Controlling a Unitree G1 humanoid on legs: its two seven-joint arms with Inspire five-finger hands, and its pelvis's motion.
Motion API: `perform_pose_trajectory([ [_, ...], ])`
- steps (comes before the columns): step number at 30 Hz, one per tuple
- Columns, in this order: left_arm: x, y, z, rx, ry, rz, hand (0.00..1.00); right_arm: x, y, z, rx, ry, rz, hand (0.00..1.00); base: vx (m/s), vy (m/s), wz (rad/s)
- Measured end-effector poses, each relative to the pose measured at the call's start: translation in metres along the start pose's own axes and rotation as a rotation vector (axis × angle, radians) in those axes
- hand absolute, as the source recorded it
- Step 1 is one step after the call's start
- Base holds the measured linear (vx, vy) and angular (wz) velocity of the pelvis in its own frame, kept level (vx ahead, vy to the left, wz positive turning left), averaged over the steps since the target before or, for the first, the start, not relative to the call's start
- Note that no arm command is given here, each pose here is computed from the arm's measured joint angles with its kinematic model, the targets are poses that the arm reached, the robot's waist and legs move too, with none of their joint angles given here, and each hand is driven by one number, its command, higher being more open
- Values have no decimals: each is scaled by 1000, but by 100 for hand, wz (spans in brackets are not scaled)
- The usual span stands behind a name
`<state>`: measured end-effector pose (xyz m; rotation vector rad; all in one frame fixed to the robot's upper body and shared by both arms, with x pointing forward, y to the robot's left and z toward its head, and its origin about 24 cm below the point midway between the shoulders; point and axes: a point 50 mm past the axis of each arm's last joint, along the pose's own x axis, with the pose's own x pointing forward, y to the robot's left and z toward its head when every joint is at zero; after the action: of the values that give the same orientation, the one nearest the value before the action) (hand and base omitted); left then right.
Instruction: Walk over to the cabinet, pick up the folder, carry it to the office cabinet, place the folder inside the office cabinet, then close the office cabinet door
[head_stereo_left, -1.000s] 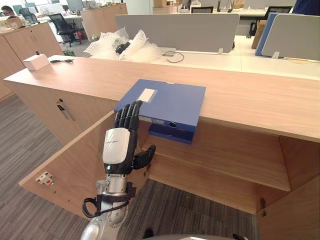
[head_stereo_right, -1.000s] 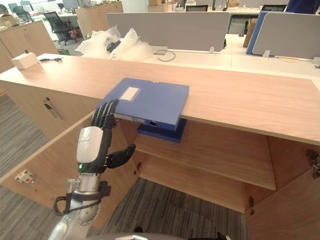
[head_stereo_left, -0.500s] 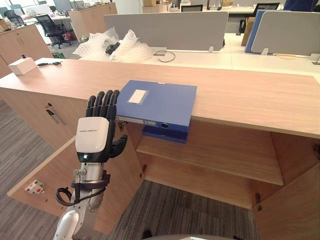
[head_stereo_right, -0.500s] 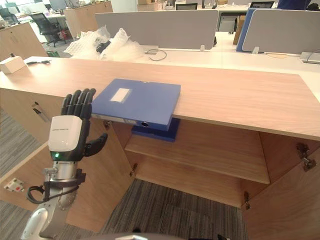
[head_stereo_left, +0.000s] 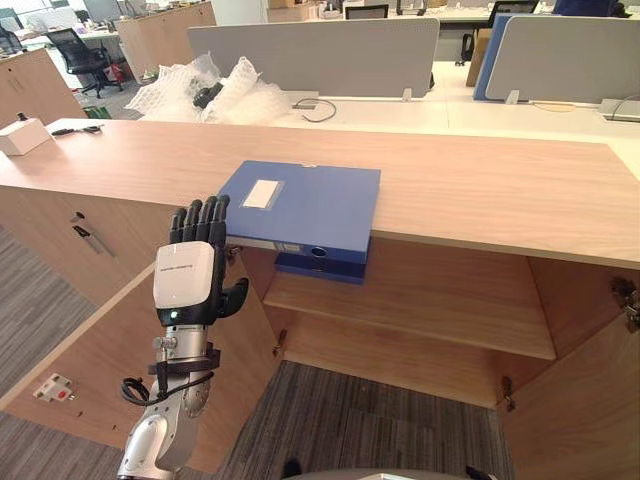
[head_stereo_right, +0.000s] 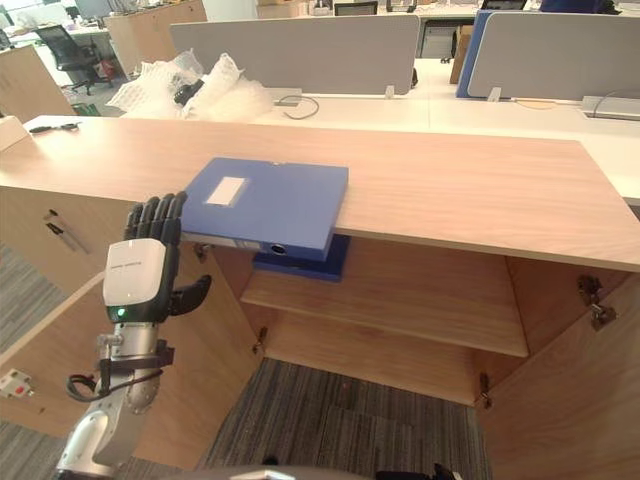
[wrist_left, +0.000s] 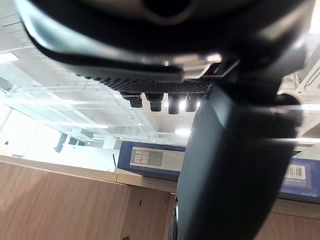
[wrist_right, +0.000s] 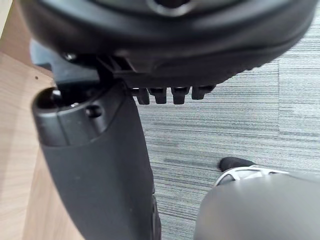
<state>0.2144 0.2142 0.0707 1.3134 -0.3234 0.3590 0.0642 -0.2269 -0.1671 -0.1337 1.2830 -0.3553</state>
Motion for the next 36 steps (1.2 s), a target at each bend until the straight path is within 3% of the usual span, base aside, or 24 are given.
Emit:
perform_pose_trajectory([
  [11, 5, -16, 9, -75, 16, -35, 100, 0, 0, 3, -8, -11, 0, 100, -4, 2, -3],
  [28, 30, -9, 26, -83, -91, 20, 100, 0, -2, 2, -38, -18, -7, 100, -11, 6, -4],
  [36, 26, -34, 23, -55, -92, -106, 100, 0, -2, 3, -38, -19, -7, 100, -1, 0, 0],
])
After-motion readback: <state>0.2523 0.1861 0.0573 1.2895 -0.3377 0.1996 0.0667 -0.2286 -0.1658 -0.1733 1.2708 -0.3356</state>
